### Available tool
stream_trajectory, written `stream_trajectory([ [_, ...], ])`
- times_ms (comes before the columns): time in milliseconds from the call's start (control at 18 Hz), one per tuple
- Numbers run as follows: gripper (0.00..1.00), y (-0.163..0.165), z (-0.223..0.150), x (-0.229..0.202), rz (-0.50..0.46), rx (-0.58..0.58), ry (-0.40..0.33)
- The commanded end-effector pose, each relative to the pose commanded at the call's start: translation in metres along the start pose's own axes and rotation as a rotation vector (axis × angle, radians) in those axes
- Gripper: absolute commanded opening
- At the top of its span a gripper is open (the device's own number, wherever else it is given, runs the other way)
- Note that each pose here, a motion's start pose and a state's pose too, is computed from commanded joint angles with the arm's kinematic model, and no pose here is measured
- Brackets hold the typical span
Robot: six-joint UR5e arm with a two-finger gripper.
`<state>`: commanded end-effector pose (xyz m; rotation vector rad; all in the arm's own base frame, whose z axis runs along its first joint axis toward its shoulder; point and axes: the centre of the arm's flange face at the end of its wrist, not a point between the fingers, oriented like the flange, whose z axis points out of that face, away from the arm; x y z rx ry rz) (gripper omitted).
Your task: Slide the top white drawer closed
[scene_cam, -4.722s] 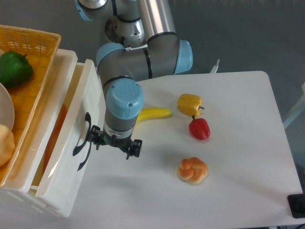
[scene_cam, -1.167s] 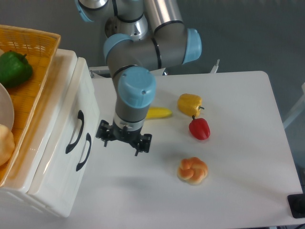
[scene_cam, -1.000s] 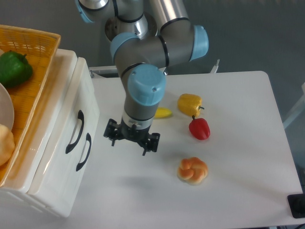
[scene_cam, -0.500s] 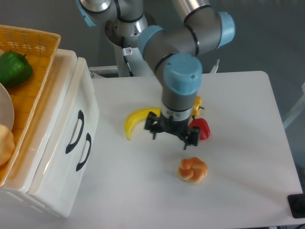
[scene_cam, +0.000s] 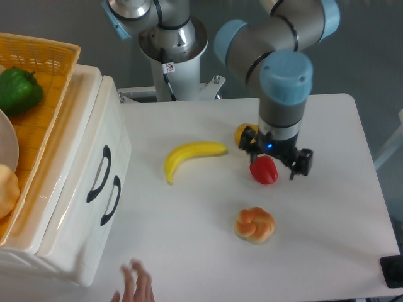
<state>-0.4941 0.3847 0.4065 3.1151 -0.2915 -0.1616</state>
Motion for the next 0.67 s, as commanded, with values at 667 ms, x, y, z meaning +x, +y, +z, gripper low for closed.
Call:
stream_trajectory([
  [667, 1.00, 0.098, -0.027, -0.022, 0.025, 0.108, 0.026],
])
